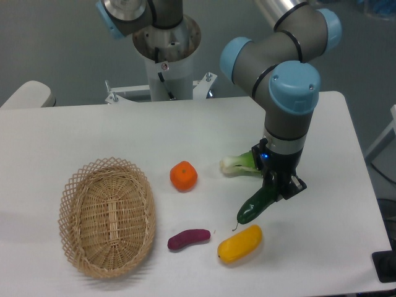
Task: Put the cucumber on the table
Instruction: 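Hold the green cucumber in the gripper just above the table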
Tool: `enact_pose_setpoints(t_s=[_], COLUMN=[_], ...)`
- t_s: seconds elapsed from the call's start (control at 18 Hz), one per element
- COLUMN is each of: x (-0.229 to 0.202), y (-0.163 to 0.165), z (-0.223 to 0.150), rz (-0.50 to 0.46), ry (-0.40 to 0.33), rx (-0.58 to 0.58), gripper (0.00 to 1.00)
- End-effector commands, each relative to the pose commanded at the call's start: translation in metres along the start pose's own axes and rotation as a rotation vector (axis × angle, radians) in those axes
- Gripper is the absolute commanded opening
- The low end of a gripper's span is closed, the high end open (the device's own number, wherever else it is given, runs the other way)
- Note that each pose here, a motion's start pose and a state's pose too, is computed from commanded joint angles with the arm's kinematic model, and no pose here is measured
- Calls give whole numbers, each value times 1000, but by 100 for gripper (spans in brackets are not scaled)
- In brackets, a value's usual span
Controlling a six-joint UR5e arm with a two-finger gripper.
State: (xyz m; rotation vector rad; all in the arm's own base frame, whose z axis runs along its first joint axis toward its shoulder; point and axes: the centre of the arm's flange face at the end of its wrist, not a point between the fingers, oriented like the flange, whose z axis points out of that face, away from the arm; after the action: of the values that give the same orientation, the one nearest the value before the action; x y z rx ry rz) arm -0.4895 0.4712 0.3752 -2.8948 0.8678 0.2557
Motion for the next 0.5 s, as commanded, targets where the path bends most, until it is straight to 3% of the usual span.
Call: enact_pose_setpoints(t_s=[0.5], x=[1], y=[-7], z=[4], rz=[1], ry=[2], rx=[-1], gripper=[25])
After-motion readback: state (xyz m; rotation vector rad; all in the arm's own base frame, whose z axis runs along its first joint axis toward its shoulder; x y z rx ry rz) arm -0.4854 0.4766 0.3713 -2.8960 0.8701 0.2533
